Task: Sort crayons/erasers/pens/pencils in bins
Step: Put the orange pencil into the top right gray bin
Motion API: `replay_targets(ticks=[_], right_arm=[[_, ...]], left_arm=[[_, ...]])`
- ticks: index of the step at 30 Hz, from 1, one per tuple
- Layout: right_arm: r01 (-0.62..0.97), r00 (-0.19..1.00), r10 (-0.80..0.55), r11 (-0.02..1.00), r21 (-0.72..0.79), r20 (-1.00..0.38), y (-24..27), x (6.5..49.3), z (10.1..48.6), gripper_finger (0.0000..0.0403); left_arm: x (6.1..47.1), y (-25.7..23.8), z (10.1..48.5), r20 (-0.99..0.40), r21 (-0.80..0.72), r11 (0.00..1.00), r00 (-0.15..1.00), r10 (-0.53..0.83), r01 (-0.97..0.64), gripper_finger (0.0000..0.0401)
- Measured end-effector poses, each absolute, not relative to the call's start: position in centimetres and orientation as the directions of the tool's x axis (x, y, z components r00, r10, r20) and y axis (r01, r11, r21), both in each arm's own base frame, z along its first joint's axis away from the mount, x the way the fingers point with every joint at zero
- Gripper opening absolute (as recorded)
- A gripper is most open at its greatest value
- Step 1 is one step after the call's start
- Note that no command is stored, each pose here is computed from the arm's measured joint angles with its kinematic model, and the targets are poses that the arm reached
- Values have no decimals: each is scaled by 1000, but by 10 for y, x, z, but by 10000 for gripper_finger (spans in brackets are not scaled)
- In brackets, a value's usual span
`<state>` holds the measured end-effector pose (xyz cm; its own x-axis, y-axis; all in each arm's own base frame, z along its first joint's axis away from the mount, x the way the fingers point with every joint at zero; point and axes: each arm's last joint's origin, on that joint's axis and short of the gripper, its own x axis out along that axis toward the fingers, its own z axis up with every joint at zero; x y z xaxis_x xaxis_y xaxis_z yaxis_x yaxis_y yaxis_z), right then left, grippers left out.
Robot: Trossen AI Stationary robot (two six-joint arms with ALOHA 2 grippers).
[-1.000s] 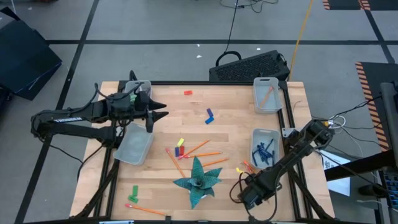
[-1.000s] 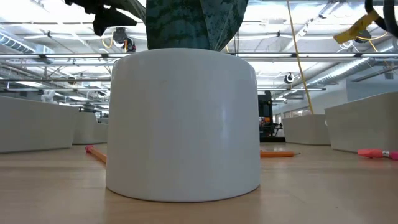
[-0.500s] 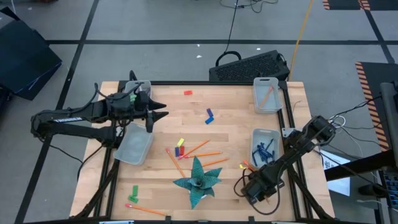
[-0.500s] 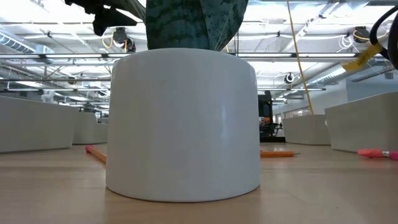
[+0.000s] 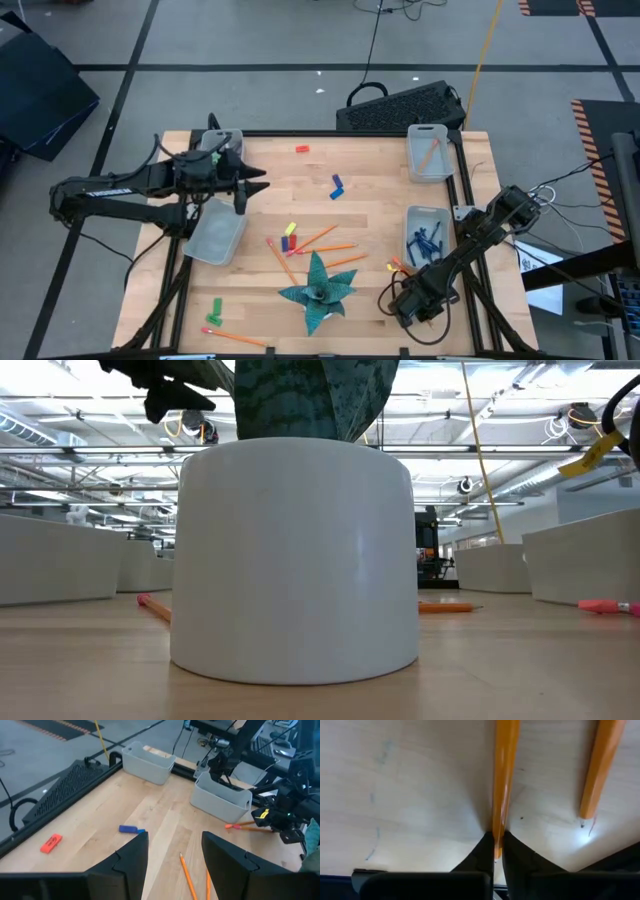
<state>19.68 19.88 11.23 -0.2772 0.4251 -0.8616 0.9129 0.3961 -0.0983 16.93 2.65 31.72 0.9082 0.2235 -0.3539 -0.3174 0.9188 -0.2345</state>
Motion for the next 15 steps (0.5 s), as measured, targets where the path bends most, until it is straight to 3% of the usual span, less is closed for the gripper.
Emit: replay_targets(ticks=[6,15], right_arm=[[882,-270,432,469,-42,-860,205,203,120,17],[852,-122,464,503,148,-877,212,225,143,16]], left_arm=[[169,26,316,-364,-233,918,904,223,-320,186],[169,27,318,-350,-218,924,909,225,-313,186]])
